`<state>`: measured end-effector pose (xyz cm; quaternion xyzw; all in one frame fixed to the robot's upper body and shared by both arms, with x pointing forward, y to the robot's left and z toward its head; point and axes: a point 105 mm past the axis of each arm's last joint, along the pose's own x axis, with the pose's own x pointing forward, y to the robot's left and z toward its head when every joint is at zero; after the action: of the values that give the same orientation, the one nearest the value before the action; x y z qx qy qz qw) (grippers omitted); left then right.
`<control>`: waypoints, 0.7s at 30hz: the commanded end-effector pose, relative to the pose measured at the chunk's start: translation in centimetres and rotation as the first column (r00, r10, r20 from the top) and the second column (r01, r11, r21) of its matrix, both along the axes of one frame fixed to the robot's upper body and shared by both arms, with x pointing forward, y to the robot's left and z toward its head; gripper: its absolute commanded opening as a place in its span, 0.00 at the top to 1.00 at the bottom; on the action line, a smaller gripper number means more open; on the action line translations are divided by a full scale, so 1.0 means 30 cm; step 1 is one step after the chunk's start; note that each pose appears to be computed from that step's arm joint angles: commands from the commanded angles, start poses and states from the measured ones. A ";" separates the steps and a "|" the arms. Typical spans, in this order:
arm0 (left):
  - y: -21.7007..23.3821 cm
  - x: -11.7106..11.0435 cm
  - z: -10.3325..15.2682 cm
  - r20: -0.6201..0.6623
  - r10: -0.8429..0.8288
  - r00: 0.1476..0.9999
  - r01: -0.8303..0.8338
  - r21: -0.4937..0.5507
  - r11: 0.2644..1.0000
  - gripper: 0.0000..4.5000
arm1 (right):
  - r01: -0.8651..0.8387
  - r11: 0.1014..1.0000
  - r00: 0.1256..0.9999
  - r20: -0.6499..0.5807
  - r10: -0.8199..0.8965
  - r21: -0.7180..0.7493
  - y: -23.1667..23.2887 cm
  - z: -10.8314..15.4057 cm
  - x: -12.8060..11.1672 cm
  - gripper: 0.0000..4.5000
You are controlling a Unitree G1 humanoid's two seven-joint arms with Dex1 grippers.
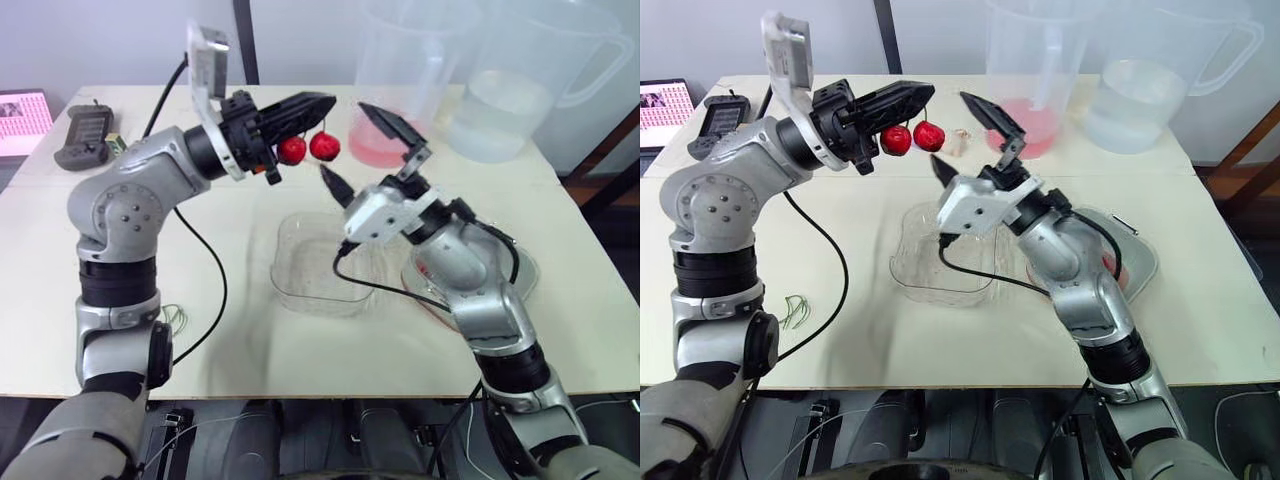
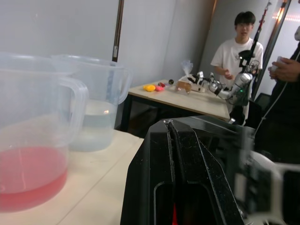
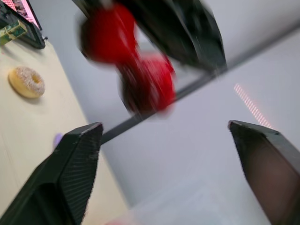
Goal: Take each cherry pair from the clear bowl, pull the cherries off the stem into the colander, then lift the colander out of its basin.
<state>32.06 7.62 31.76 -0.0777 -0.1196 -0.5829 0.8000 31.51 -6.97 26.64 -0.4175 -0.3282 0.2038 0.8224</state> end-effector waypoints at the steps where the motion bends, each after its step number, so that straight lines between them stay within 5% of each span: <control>1: 0.021 -0.021 0.031 0.056 -0.002 0.998 0.002 0.004 1.000 1.00 | -0.139 0.927 0.930 -0.277 0.243 0.348 -0.053 0.021 0.009 0.01; 5: 0.028 -0.032 0.016 0.038 -0.029 0.999 0.029 0.008 1.000 1.00 | -0.257 0.713 0.528 -0.523 0.669 0.653 -0.061 0.016 -0.048 0.01; 9: 0.018 -0.051 -0.016 0.023 -0.057 0.998 0.057 0.027 0.998 1.00 | -0.302 0.638 0.251 -0.587 0.770 0.708 -0.076 0.031 -0.135 0.01; 21: -0.021 -0.114 -0.026 0.006 -0.136 0.991 0.136 0.014 0.991 1.00 | -0.289 0.617 0.242 -0.568 0.787 0.732 -0.006 0.068 -0.100 0.01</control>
<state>29.55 7.04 30.27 -0.0825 -0.0983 -0.6284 0.7672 28.78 -7.54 27.57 0.1144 -0.0132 0.5673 0.8154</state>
